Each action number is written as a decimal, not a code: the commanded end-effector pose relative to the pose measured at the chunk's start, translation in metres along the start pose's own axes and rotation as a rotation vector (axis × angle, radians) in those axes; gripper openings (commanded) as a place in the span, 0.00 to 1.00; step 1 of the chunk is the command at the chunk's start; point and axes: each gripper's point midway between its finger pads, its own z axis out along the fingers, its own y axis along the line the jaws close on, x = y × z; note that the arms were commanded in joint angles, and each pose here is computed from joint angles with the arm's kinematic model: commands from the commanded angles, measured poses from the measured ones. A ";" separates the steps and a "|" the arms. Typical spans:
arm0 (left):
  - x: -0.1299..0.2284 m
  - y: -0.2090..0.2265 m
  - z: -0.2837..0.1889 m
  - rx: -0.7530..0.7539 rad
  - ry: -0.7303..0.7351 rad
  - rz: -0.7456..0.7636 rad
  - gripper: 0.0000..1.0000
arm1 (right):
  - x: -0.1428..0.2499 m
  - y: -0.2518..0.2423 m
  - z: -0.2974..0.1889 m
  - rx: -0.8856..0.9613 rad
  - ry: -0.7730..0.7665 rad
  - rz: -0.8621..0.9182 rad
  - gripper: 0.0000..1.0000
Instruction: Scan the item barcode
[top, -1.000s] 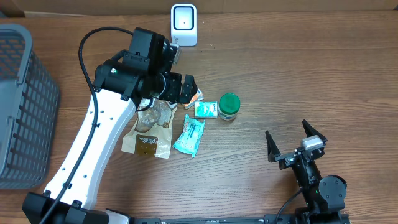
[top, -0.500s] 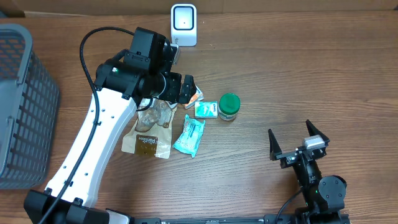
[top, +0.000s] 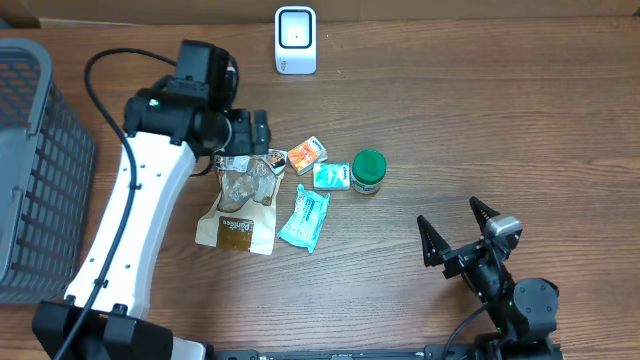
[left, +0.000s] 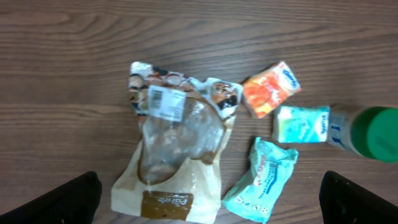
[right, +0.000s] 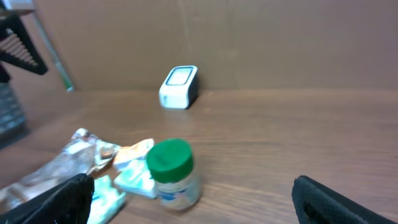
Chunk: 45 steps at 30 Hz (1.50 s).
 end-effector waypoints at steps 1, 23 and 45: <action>0.003 0.019 0.002 -0.042 0.024 -0.054 1.00 | -0.043 0.019 -0.004 -0.064 -0.015 0.010 1.00; 0.015 0.107 -0.012 -0.091 0.065 -0.214 0.04 | -0.086 0.093 0.088 -0.647 0.528 0.302 0.97; 0.038 0.073 0.094 0.105 0.152 -0.034 0.04 | 0.008 0.153 0.172 -0.449 0.825 0.413 1.00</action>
